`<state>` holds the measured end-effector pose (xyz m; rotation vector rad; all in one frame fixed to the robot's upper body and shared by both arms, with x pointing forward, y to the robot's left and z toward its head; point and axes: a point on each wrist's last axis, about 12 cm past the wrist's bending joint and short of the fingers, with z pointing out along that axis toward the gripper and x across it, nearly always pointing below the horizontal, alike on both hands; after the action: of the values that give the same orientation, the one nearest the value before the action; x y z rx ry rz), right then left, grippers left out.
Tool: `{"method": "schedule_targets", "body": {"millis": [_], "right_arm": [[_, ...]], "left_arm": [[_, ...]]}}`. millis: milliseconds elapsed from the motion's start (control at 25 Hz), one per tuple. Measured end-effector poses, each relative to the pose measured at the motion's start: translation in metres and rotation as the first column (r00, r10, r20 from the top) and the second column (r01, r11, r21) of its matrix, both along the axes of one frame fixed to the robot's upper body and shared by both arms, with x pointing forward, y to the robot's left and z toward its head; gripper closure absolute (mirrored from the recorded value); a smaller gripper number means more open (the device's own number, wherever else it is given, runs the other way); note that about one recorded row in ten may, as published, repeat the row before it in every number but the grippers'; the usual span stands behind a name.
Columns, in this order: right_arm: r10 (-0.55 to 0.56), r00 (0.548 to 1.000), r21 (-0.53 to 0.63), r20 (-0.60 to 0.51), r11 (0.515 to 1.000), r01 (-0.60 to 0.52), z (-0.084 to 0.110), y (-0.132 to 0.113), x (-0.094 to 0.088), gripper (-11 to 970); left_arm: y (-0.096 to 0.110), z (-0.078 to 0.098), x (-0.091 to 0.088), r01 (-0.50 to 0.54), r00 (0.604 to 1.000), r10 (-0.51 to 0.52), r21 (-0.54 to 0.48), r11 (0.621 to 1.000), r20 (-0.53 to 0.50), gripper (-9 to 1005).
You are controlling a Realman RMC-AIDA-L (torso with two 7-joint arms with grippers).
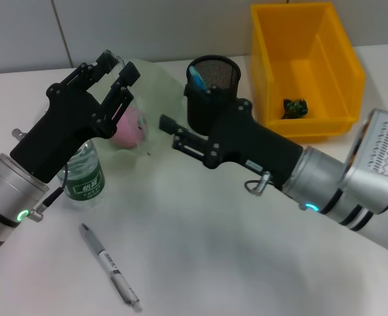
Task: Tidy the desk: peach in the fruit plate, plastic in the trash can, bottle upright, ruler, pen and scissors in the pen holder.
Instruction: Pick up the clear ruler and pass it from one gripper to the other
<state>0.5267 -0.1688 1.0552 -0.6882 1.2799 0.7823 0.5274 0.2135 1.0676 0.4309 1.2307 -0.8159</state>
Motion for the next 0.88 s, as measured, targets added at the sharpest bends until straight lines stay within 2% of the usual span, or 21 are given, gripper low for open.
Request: {"method": "schedule_targets", "body": {"millis": [280,880], "right_arm": [[0.004,1.0,-0.019,-0.007,1.0,-0.004,-0.001,0.017,0.0,271],[-0.082,0.997,-0.081,-0.009,0.993,0.081,-0.012,0.044,-0.012,270]], "left_arm": [[-0.002,0.0,0.0,-0.004,1.0,0.004,-0.01,1.0,-0.009,593],[-0.005,-0.003,-0.003,0.006,0.999,-0.006,-0.012,1.0,-0.033,593]]}}
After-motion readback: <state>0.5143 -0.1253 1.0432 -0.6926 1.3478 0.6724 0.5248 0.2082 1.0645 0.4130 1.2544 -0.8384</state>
